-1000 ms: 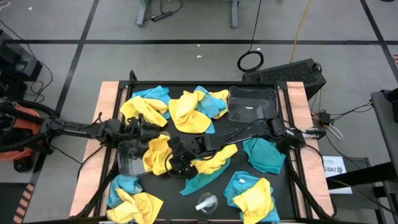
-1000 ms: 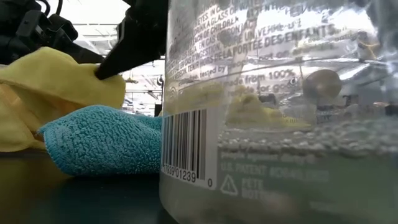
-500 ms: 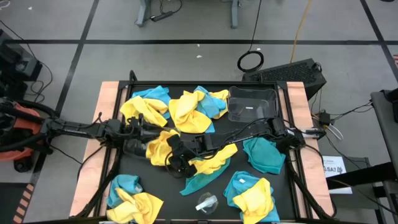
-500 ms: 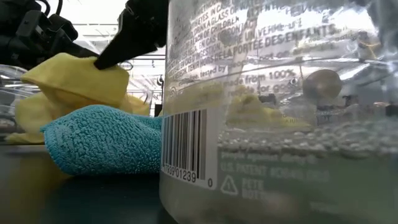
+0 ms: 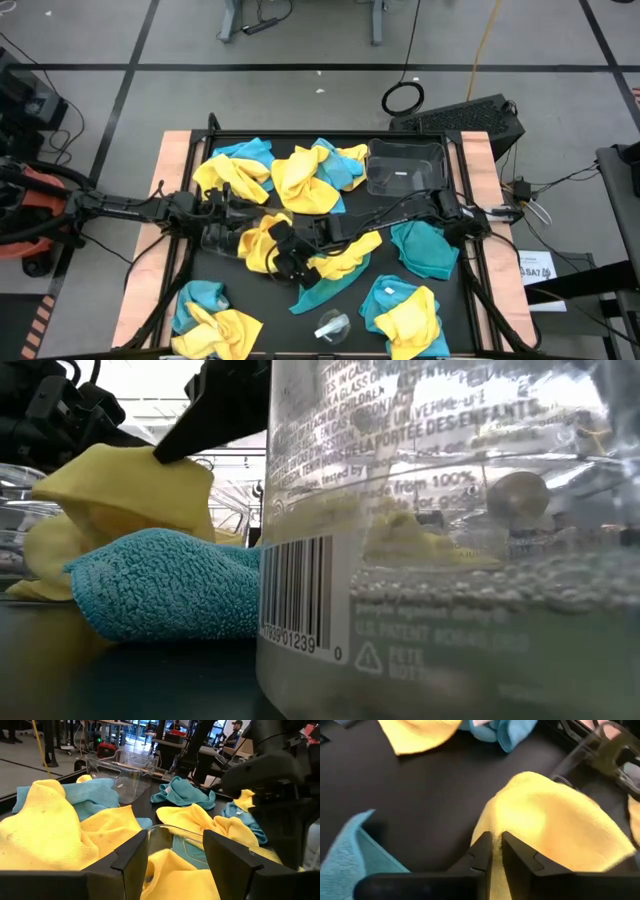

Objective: Sort microfiber towel by color & place in baskets
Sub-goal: Put the yellow microfiber towel into the bottom transparent bin

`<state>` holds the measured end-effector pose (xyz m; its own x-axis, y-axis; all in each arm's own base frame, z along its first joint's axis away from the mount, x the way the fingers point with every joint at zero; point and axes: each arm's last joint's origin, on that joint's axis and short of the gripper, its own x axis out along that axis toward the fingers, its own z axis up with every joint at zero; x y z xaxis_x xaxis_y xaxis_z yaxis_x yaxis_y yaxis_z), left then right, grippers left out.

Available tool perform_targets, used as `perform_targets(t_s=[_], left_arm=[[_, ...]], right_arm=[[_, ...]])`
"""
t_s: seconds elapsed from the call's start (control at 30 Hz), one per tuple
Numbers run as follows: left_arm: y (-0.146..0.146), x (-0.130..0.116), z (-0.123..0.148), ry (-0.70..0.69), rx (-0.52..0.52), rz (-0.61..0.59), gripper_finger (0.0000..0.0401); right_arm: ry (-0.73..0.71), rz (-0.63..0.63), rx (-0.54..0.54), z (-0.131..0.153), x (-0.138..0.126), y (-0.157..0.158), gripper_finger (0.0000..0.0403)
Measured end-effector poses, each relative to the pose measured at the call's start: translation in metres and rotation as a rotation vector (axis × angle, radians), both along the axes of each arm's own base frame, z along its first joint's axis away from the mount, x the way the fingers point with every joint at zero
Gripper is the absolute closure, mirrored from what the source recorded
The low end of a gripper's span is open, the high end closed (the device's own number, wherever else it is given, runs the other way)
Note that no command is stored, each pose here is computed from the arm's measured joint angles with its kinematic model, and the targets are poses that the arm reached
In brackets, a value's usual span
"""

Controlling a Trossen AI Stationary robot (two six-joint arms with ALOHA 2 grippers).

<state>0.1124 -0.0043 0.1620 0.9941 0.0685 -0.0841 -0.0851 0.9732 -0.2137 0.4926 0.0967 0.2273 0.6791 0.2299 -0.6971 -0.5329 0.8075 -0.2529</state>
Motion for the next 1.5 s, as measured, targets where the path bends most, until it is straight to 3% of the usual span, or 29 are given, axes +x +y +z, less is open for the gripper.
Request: perform_targets(t_s=[0.17,0.4,0.8,1.13,1.3,1.5], left_arm=[[0.000,0.000,0.000,0.000,0.000,0.000,0.0205],[0.000,0.000,0.000,0.000,0.000,0.000,0.0205],[0.000,0.000,0.000,0.000,0.000,0.000,0.0205],[0.000,0.000,0.000,0.000,0.000,0.000,0.0205],[0.000,0.000,0.000,0.000,0.000,0.000,0.0205],[0.000,0.000,0.000,0.002,0.000,0.000,0.0205]], right_arm=[[-0.006,-0.012,-0.015,0.001,0.000,0.000,0.0347],[-0.016,-0.033,-0.040,0.001,0.001,-0.002,0.0397],[-0.076,-0.026,-0.041,0.005,0.004,-0.001,0.0401],[-0.194,-0.153,-0.153,0.013,0.013,-0.017,0.0402],[-0.135,-0.227,-0.124,-0.001,0.018,-0.041,0.0402],[-0.067,-0.222,-0.070,-0.032,0.026,-0.051,0.0403]])
